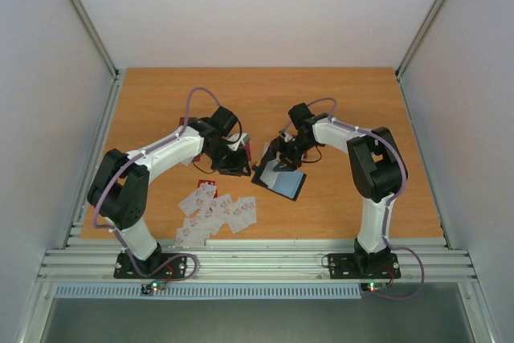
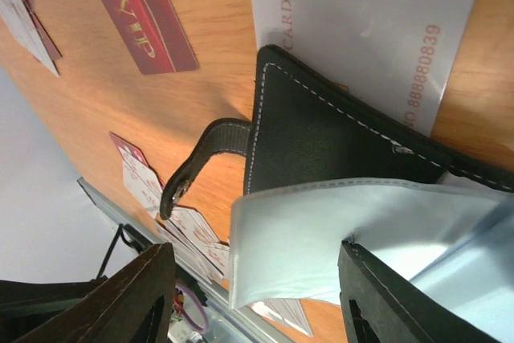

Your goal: Put the credit cards into the card holder

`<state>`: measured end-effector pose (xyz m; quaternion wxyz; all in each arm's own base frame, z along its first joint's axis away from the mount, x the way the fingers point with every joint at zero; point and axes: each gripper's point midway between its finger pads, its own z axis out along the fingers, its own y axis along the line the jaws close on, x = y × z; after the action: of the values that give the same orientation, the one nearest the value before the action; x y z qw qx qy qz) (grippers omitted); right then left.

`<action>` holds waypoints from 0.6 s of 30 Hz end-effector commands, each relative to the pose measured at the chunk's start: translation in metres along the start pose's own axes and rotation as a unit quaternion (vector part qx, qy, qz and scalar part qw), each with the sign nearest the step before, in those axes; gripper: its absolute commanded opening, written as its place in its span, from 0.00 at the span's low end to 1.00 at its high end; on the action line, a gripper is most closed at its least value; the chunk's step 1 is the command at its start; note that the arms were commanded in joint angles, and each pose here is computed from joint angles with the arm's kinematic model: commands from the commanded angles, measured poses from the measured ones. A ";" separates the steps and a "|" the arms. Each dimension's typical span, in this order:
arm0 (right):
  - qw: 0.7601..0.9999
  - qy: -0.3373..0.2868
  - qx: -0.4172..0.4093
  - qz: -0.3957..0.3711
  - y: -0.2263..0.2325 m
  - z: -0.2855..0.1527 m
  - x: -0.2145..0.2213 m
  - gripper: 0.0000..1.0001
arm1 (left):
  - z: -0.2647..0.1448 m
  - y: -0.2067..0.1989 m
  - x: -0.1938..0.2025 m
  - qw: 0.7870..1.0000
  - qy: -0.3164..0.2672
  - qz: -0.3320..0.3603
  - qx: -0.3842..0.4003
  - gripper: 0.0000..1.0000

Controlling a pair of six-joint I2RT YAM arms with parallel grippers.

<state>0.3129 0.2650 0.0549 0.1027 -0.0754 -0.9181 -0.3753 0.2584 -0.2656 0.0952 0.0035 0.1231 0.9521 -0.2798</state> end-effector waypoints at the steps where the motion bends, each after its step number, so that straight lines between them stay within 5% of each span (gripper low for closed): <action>1: 1.000 0.009 0.013 -0.002 -0.003 0.006 0.003 0.57 | 0.005 0.006 -0.007 1.000 -0.001 -0.003 -0.005 0.36; 18: 0.995 0.017 0.100 0.016 -0.052 0.007 0.022 0.52 | 0.048 0.008 -0.038 1.000 0.016 0.009 0.011 0.42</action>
<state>0.2942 0.2477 0.0318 0.1197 -0.0763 -0.9362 -0.3214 0.2825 -0.2798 0.0498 -0.0270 0.1181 0.9554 -0.2692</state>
